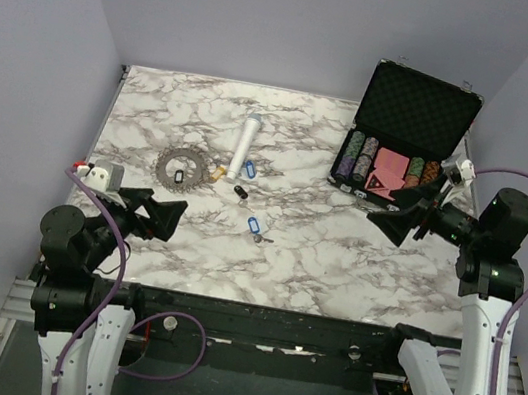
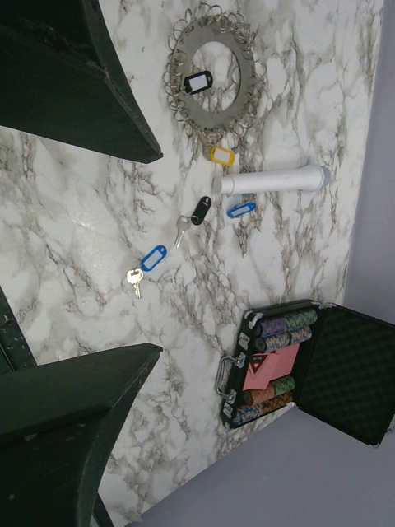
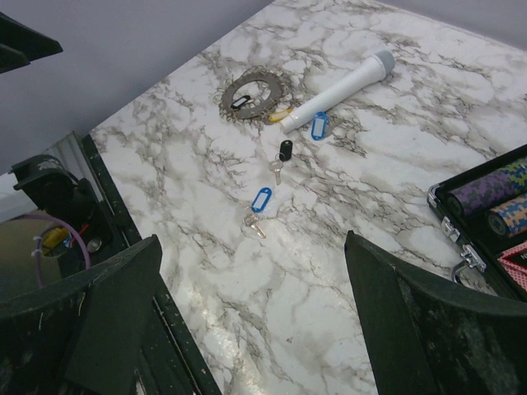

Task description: Put the keys on the keyring

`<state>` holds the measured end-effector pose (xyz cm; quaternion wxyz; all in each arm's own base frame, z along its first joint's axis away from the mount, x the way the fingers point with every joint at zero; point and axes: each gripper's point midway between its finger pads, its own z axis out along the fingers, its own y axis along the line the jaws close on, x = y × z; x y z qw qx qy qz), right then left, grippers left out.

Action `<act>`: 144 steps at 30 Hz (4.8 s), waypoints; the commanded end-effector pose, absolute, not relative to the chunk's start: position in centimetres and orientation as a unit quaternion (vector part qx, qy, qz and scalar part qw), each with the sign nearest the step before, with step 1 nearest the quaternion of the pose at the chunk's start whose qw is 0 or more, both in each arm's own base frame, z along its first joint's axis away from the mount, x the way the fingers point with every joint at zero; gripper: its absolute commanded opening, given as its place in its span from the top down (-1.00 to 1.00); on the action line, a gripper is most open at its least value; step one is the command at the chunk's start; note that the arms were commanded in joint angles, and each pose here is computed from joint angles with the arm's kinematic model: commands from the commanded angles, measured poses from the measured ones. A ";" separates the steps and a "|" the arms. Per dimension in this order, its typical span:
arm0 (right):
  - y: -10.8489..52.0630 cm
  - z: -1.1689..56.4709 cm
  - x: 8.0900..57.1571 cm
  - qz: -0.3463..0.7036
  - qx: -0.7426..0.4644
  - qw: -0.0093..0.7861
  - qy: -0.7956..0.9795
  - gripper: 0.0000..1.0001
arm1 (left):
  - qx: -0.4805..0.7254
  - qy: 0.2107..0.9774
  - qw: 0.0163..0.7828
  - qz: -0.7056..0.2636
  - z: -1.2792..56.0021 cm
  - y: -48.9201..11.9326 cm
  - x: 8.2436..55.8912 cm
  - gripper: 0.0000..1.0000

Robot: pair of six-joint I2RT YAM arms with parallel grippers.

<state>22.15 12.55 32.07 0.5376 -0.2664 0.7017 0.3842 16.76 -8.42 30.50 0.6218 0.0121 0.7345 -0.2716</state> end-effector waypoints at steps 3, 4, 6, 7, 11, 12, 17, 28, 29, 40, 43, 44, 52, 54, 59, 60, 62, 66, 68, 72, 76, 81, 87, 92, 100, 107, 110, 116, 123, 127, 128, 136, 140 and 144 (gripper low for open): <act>12.5 32.6 22.5 0.394 -0.256 0.539 0.699 -0.99 | -0.024 0.750 0.604 -0.268 29.2 -7.9 16.9 -0.97; 12.6 32.8 22.4 0.393 -0.259 0.541 0.697 -0.99 | -0.027 0.752 0.601 -0.270 29.1 -7.9 17.0 -0.98; 12.6 33.1 22.4 0.393 -0.259 0.542 0.696 -1.00 | -0.029 0.751 0.602 -0.270 29.2 -7.8 17.0 -0.97; 12.6 33.2 22.5 0.396 -0.260 0.541 0.695 -1.00 | -0.029 0.750 0.603 -0.270 29.3 -7.8 17.0 -0.97; 12.5 33.2 23.1 0.401 -0.245 0.536 0.702 -0.99 | -0.021 0.754 0.604 -0.259 29.1 -7.7 17.1 -0.97; 12.4 33.2 23.2 0.400 -0.243 0.536 0.703 -0.99 | -0.019 0.754 0.605 -0.255 28.9 -7.6 17.0 -0.97; 12.4 33.2 23.7 0.405 -0.229 0.532 0.708 -0.99 | -0.014 0.759 0.607 -0.237 28.2 -7.2 17.2 -0.97; 11.2 33.6 25.7 0.404 -0.145 0.530 0.731 -1.00 | 0.030 0.715 0.637 -0.286 30.5 -9.0 17.9 -0.97; 11.1 33.5 25.8 0.407 -0.135 0.528 0.733 -1.00 | 0.032 0.714 0.637 -0.290 30.7 -9.2 17.9 -0.97; 12.0 34.4 25.2 0.452 -0.180 0.511 0.709 -1.00 | 0.064 0.677 0.620 -0.392 32.4 -12.1 17.0 -0.98; 12.6 35.2 24.4 0.469 -0.218 0.502 0.693 -0.99 | 0.080 0.659 0.612 -0.430 33.5 -13.2 16.7 -0.98; 12.6 35.4 24.5 0.468 -0.219 0.502 0.694 -1.00 | 0.085 0.658 0.608 -0.436 33.7 -13.4 16.4 -0.97; 12.0 35.6 24.9 0.428 -0.220 0.523 0.704 -0.99 | 0.066 0.694 0.613 -0.372 32.2 -11.8 17.5 -0.98; 10.9 35.1 26.5 0.400 -0.170 0.535 0.724 -1.00 | 0.062 0.697 0.619 -0.357 32.2 -11.3 17.7 -0.97; 8.6 35.1 29.1 0.357 -0.061 0.560 0.745 -0.99 | 0.044 0.700 0.648 -0.297 33.1 -9.5 18.1 -0.97; 8.3 35.1 29.5 0.350 -0.050 0.563 0.747 -1.00 | 0.042 0.698 0.654 -0.289 33.4 -9.2 18.0 -0.97; 8.0 35.1 29.8 0.344 -0.042 0.566 0.748 -1.00 | 0.043 0.696 0.659 -0.283 33.5 -9.1 17.8 -0.97; 8.4 35.1 29.5 0.355 -0.050 0.560 0.747 -1.00 | 0.040 0.699 0.657 -0.279 32.5 -8.9 17.8 -0.97; 8.5 35.0 29.5 0.358 -0.052 0.559 0.746 -1.00 | 0.036 0.701 0.655 -0.279 32.1 -8.9 17.8 -0.98; 8.5 34.9 29.5 0.358 -0.054 0.558 0.746 -1.00 | 0.034 0.701 0.654 -0.281 31.8 -8.9 17.8 -0.98; 8.6 34.6 29.5 0.361 -0.053 0.554 0.748 -1.00 | 0.036 0.701 0.655 -0.279 31.8 -8.9 17.9 -0.97; 8.3 34.7 29.6 0.354 -0.046 0.558 0.749 -1.00 | 0.034 0.701 0.655 -0.278 31.6 -8.8 18.2 -0.97; 7.9 34.5 29.9 0.347 -0.026 0.559 0.752 -0.99 | 0.035 0.699 0.659 -0.275 31.9 -8.7 18.1 -0.98; 8.4 34.6 29.6 0.360 -0.041 0.554 0.750 -1.00 | 0.036 0.701 0.657 -0.274 31.8 -8.7 18.1 -0.97; 8.7 34.7 29.4 0.366 -0.052 0.553 0.747 -1.00 | 0.036 0.706 0.654 -0.269 31.3 -8.6 18.0 -0.97; 8.8 34.7 29.4 0.367 -0.057 0.551 0.747 -1.00 | 0.037 0.708 0.653 -0.267 31.1 -8.6 18.0 -0.97; 8.8 34.7 29.4 0.367 -0.056 0.551 0.747 -1.00 | 0.037 0.709 0.652 -0.267 31.0 -8.6 18.1 -0.97; 8.8 34.6 29.4 0.367 -0.057 0.551 0.747 -1.00 | 0.038 0.708 0.652 -0.268 31.1 -8.6 18.1 -0.97; 8.8 34.7 29.4 0.368 -0.056 0.550 0.747 -1.00 | 0.039 0.709 0.650 -0.270 30.9 -8.7 18.1 -0.97; 8.8 34.6 29.4 0.368 -0.056 0.550 0.747 -1.00 | 0.040 0.708 0.651 -0.269 31.0 -8.7 18.0 -0.97; 8.8 34.5 29.5 0.368 -0.056 0.549 0.748 -1.00 | 0.040 0.709 0.651 -0.270 30.9 -8.7 18.0 -0.98; 8.8 34.5 29.5 0.367 -0.056 0.550 0.748 -1.00 | 0.041 0.710 0.650 -0.268 30.8 -8.7 18.1 -0.97; 8.8 34.4 29.5 0.368 -0.054 0.548 0.749 -1.00 | 0.042 0.710 0.650 -0.269 30.8 -8.7 18.0 -0.97; 8.7 34.4 29.5 0.367 -0.054 0.549 0.749 -1.00 | 0.042 0.710 0.650 -0.268 30.8 -8.7 18.1 -0.97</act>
